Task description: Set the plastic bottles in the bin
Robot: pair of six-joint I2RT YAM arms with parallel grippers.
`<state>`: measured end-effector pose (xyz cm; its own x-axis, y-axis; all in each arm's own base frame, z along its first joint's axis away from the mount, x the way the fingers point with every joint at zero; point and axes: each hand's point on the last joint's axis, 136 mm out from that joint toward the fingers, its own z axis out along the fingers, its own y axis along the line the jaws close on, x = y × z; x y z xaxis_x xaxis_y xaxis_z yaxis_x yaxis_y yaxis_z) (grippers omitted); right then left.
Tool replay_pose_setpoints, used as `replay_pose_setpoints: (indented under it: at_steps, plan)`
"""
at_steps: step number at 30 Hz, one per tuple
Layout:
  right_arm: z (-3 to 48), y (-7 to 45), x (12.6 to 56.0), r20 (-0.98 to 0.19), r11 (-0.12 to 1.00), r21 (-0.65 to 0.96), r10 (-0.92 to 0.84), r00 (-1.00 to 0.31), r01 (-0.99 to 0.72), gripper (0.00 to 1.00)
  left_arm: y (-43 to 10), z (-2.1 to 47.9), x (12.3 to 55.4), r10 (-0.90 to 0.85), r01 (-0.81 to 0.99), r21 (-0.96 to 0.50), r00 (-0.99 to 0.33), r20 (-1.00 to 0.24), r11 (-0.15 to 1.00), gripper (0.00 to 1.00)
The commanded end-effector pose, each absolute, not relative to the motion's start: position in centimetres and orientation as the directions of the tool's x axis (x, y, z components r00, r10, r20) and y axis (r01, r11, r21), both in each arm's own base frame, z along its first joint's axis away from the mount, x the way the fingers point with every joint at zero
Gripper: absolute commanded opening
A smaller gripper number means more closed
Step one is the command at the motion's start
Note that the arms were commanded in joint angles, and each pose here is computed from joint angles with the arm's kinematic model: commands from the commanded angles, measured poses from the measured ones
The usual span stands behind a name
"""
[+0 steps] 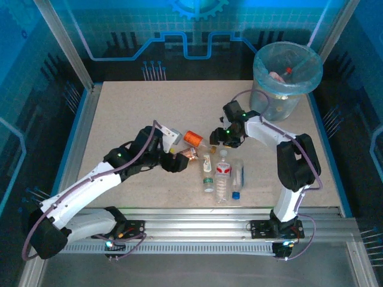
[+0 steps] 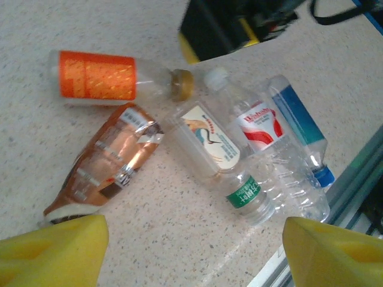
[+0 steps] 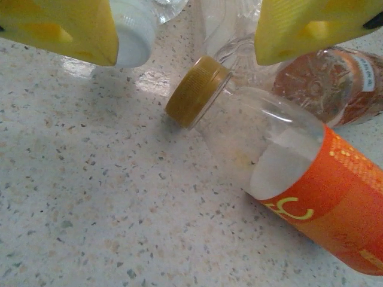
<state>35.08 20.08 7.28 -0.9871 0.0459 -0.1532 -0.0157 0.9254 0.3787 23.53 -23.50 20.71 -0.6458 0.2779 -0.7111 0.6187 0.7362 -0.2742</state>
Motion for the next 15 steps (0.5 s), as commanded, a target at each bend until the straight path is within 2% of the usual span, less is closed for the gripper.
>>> replay_pose_setpoints:
  at_steps: [1, 7, 15]
  plan:
    - [6.7, 19.8, 34.2, -0.102, 0.929, 0.370, 0.060, -0.993, 0.018, 0.64, -25.3, 21.6, 22.7, 0.354, 0.736, -0.213, -0.531, -0.770, 0.642, 0.79]
    - [6.3, 18.8, 34.0, -0.102, 0.947, 0.319, 0.058, -0.993, 0.022, 0.68, -26.4, 20.8, 21.6, 0.420, 0.805, -0.176, -0.466, -0.779, 0.566, 0.81]
    - [5.2, 18.4, 32.9, -0.063, 0.951, 0.309, 0.051, -0.997, 0.029, 0.68, -28.0, 20.4, 20.9, 0.482, 0.853, -0.134, -0.407, -0.776, 0.504, 0.81]
